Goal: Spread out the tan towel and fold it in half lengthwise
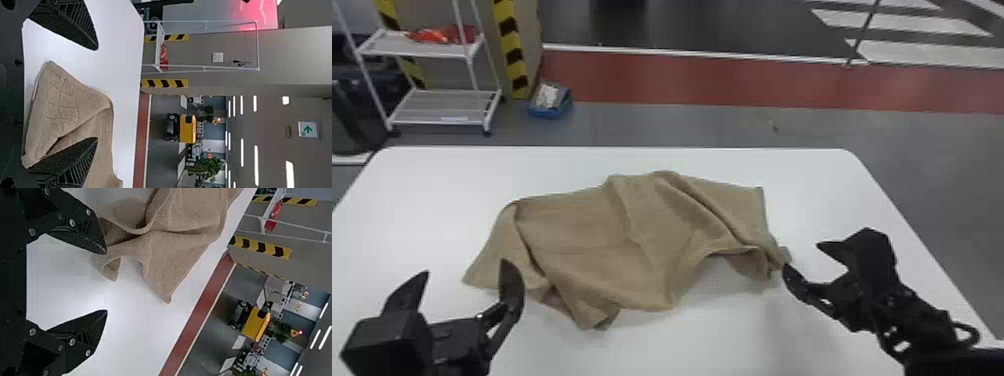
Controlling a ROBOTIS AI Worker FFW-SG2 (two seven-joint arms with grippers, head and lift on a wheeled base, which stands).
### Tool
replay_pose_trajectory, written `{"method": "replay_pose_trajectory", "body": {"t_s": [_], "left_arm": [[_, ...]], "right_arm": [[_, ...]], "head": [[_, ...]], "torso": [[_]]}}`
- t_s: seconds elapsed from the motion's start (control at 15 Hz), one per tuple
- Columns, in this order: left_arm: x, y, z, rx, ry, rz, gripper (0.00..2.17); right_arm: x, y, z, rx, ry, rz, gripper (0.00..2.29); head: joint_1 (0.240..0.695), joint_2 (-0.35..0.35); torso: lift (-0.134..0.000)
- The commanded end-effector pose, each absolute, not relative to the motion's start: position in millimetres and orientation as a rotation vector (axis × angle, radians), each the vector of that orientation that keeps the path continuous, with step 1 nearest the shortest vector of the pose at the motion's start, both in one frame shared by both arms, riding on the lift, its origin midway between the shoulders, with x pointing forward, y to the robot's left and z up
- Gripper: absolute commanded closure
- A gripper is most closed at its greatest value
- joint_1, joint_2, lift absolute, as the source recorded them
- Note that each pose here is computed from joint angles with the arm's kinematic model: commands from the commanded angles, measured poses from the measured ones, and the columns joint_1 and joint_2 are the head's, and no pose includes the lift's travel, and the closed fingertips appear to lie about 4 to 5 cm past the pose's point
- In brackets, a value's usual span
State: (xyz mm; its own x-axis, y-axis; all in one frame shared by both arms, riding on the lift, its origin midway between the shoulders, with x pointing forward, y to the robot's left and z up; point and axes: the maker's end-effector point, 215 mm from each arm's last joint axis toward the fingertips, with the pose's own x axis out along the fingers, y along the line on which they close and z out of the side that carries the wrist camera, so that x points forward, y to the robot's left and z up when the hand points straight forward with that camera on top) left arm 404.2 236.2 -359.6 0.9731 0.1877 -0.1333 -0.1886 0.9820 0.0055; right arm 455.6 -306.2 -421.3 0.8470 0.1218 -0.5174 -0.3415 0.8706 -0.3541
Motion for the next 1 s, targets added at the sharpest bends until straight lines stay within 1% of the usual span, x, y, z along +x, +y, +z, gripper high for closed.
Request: {"method": "replay_pose_trajectory", "body": {"t_s": [0.0,0.13,0.2,0.27,0.4,0.47,0.6,0.73,0.8,0.93], "left_arm": [[401.8,236.4,-356.6,-0.008,0.131,0.192,0.05],[399.8,237.4,-355.5,-0.007,0.131,0.194,0.05],[399.1,237.5,-354.3,-0.008,0.129,0.194,0.05],[398.4,238.4,-353.0,-0.008,0.128,0.196,0.05],[397.5,239.3,-353.4,-0.007,0.129,0.197,0.05],[396.9,239.3,-354.0,-0.006,0.131,0.197,0.05],[396.6,239.4,-352.9,-0.007,0.129,0.197,0.05],[396.4,238.6,-351.8,-0.008,0.128,0.196,0.05],[396.4,238.6,-351.8,-0.008,0.128,0.196,0.05],[396.1,238.7,-350.8,-0.008,0.126,0.196,0.05]], "right_arm": [[464.1,-291.4,-437.7,-0.438,0.529,0.281,0.39],[465.0,-281.6,-448.3,-0.426,0.554,0.308,0.40],[464.7,-279.5,-452.3,-0.429,0.565,0.316,0.49],[464.9,-279.7,-453.1,-0.433,0.569,0.319,0.75],[465.8,-279.0,-449.9,-0.436,0.561,0.323,1.35],[466.1,-280.7,-448.3,-0.437,0.559,0.320,1.48],[464.9,-283.9,-447.1,-0.439,0.558,0.312,1.48],[465.5,-287.0,-436.6,-0.437,0.537,0.300,1.48],[466.1,-291.3,-426.8,-0.430,0.520,0.288,1.48],[467.6,-321.5,-399.1,-0.414,0.479,0.217,1.48]], "head": [[0.695,-0.096],[0.695,-0.075],[0.695,-0.075],[0.695,-0.063],[0.695,-0.055],[0.695,-0.053],[0.695,-0.054],[0.695,-0.058],[0.695,-0.060],[0.695,-0.064]], "torso": [[-0.123],[-0.123],[-0.123],[-0.123],[-0.123],[-0.123],[-0.123],[-0.123],[-0.123],[-0.123]]}}
